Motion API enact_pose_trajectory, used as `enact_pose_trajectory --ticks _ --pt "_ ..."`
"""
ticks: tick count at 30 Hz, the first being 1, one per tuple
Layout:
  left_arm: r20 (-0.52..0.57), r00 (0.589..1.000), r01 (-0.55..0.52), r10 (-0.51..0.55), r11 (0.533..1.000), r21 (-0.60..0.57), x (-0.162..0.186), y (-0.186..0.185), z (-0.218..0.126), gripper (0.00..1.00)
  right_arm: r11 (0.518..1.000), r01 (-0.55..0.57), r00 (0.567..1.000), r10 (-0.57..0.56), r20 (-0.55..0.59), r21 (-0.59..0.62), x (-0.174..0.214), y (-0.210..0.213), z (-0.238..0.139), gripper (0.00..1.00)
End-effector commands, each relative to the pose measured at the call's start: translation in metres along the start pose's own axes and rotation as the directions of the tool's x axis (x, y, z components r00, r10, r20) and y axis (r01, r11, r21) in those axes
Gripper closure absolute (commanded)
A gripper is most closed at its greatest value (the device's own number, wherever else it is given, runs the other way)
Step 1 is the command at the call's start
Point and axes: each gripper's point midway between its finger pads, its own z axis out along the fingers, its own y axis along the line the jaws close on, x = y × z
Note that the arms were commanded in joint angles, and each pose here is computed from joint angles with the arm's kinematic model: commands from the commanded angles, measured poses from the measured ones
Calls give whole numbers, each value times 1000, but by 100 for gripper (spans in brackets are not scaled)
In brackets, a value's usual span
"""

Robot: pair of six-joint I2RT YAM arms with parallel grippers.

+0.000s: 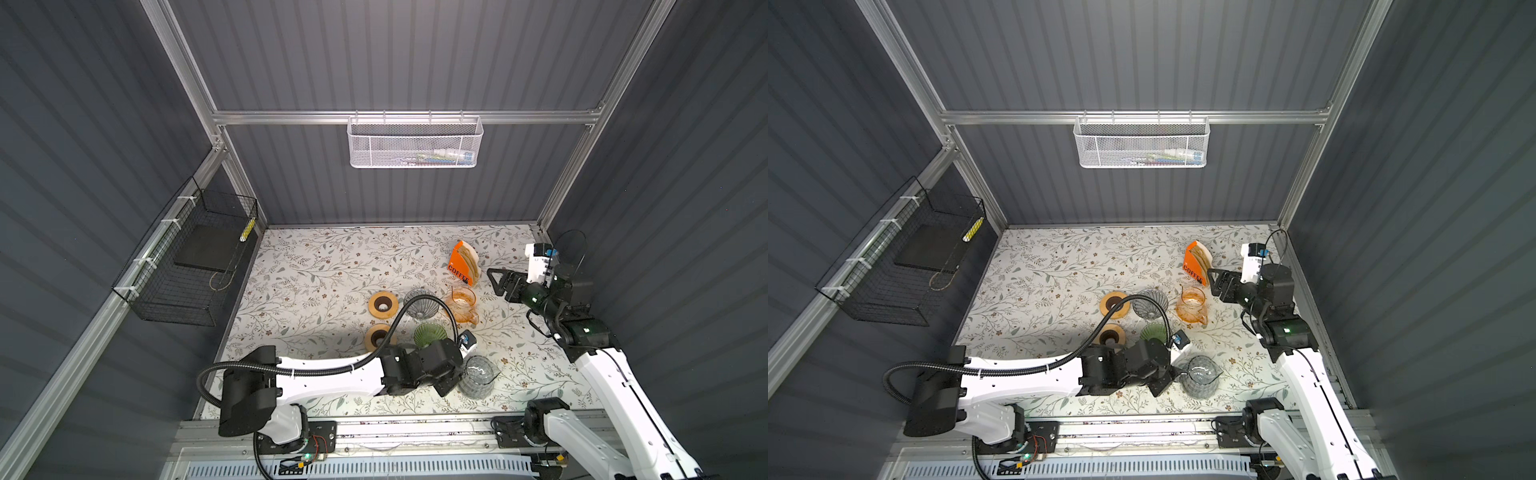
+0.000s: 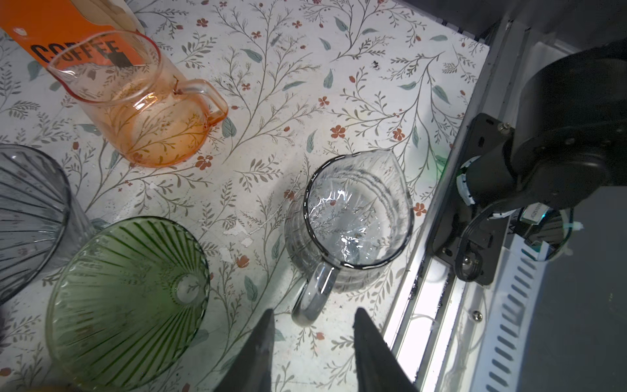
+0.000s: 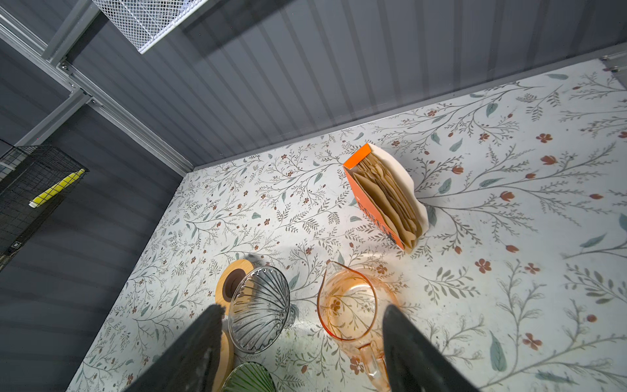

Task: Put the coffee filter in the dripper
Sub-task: 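Withdraw the left gripper and move it over the nearer bamboo stand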

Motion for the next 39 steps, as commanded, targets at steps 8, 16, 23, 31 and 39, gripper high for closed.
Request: enact_pose_trajectory --ticks 8,16,23,31,39 --pt "18 985 170 -170 966 -195 -13 41 -45 63 999 19 1000 -18 -12 38 -2 -5 -2 26" --pt "106 873 485 -475 830 -276 16 120 -91 66 1000 16 999 -16 -28 8 -6 -1 10 26" --pt "94 769 621 -632 706 -341 54 164 -91 55 1000 17 999 -17 -39 4 -8 -2 19 26" --pt "63 656 720 -753 598 -351 86 187 -71 50 1000 25 998 -24 -59 11 -5 -5 24 25" --pt "32 562 778 -827 515 -360 116 200 -58 33 997 41 995 -36 -92 62 2 -17 28 25"
